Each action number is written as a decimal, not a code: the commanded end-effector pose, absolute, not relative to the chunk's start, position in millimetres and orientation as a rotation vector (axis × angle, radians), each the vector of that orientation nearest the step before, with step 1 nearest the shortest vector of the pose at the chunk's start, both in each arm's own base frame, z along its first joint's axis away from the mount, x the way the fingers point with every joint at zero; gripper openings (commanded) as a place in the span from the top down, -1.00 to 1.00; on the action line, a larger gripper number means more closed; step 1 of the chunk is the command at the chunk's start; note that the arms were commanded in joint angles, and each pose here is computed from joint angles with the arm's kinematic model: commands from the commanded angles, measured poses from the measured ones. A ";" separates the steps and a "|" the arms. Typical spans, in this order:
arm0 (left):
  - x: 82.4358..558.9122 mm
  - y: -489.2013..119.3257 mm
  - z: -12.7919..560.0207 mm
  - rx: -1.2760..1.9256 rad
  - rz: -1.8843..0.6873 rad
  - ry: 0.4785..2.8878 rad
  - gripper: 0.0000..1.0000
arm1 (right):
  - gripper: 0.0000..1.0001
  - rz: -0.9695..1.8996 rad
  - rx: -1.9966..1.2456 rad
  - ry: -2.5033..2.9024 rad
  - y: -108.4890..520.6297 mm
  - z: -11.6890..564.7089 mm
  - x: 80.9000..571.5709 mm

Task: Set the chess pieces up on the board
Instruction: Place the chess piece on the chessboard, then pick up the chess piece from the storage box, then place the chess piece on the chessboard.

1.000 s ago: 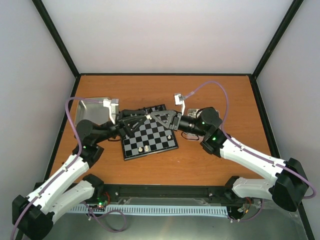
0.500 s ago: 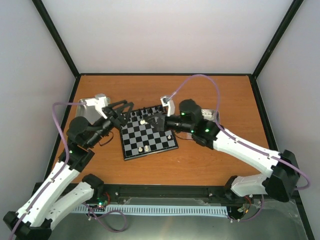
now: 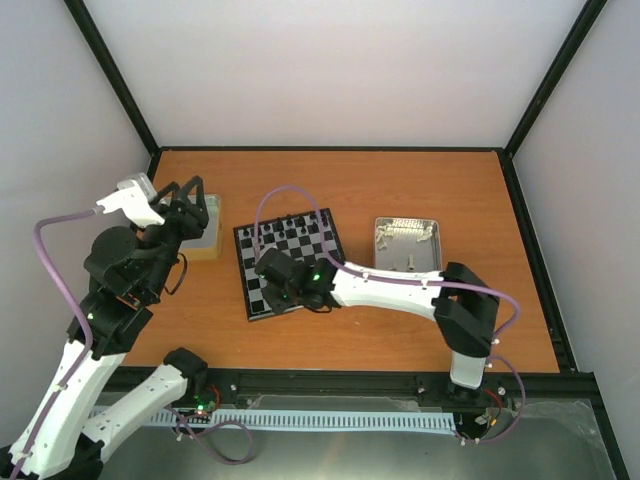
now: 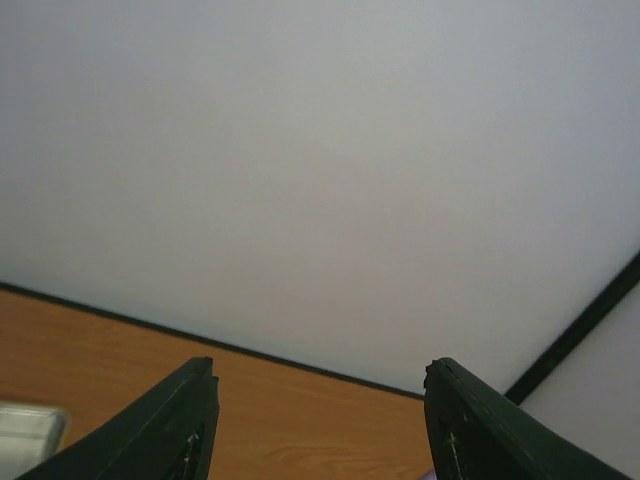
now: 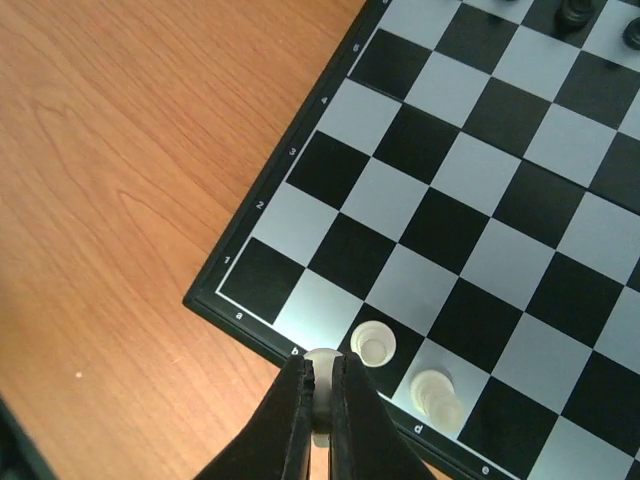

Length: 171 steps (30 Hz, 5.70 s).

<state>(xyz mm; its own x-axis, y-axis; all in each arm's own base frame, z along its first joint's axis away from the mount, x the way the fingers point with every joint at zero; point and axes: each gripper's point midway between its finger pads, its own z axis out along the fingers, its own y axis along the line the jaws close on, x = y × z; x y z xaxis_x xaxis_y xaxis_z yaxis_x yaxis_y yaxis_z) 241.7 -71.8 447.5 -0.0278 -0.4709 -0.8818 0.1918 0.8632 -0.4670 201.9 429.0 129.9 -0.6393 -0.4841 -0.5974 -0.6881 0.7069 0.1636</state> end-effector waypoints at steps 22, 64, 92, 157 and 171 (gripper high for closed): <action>226.2 -11.5 430.9 -0.494 -0.311 1.527 -0.16 | 0.94 0.173 -1.089 2.381 463.7 73.0 197.8; 244.6 -52.5 409.4 -0.327 -0.411 1.608 -0.36 | 0.07 0.091 -0.022 2.418 206.4 151.8 325.3; 274.4 -121.1 307.6 -0.187 -0.608 1.883 -0.65 | 0.28 0.503 0.501 2.467 157.4 68.7 424.4; 246.7 -252.1 218.1 0.137 -1.470 2.046 -0.44 | 0.69 1.694 0.348 2.073 308.7 227.2 296.0; 244.0 -252.6 244.6 0.138 -1.557 1.903 0.07 | 0.69 1.947 0.332 2.077 347.7 238.5 269.7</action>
